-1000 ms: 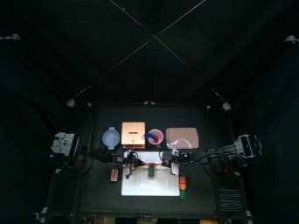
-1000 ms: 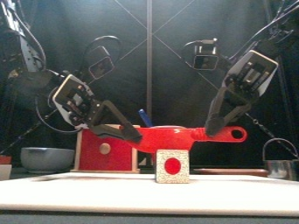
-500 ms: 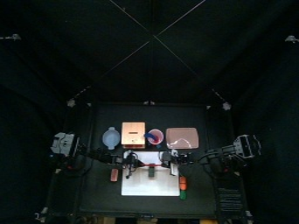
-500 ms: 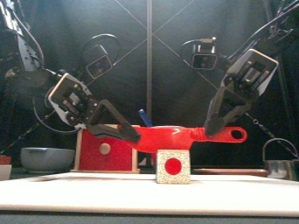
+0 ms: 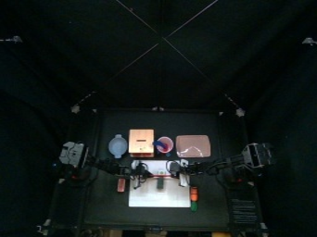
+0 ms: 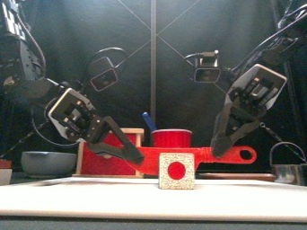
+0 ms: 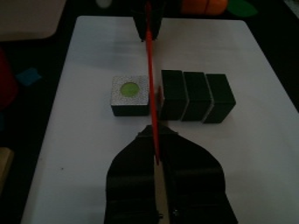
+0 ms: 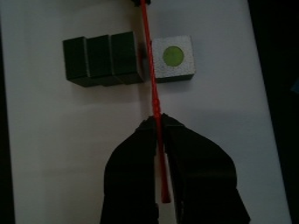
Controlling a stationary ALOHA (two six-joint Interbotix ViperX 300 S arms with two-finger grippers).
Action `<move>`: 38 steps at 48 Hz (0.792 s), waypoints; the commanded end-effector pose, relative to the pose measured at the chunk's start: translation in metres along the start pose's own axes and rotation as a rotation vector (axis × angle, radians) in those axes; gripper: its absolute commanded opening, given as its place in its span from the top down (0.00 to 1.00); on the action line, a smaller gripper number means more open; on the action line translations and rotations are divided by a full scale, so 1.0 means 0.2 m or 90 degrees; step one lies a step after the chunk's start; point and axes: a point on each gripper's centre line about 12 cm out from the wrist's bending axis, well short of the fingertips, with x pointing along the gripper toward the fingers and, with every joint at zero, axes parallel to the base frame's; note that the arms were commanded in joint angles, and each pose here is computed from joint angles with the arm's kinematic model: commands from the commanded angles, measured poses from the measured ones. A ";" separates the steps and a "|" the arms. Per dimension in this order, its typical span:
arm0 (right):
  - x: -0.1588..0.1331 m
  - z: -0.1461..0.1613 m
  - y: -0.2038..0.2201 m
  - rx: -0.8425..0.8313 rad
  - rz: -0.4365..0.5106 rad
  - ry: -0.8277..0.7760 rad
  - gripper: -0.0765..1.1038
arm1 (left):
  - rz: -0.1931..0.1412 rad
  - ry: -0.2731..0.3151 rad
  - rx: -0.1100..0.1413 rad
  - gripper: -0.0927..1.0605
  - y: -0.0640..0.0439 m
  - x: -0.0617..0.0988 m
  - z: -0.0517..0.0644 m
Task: Cut the sushi into 4 pieces with the knife
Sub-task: Cut the sushi into 4 pieces
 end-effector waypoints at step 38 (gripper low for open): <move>0.00 0.01 -0.10 0.017 -0.031 0.031 0.84 | 0.037 0.045 -0.013 0.66 0.13 0.06 0.01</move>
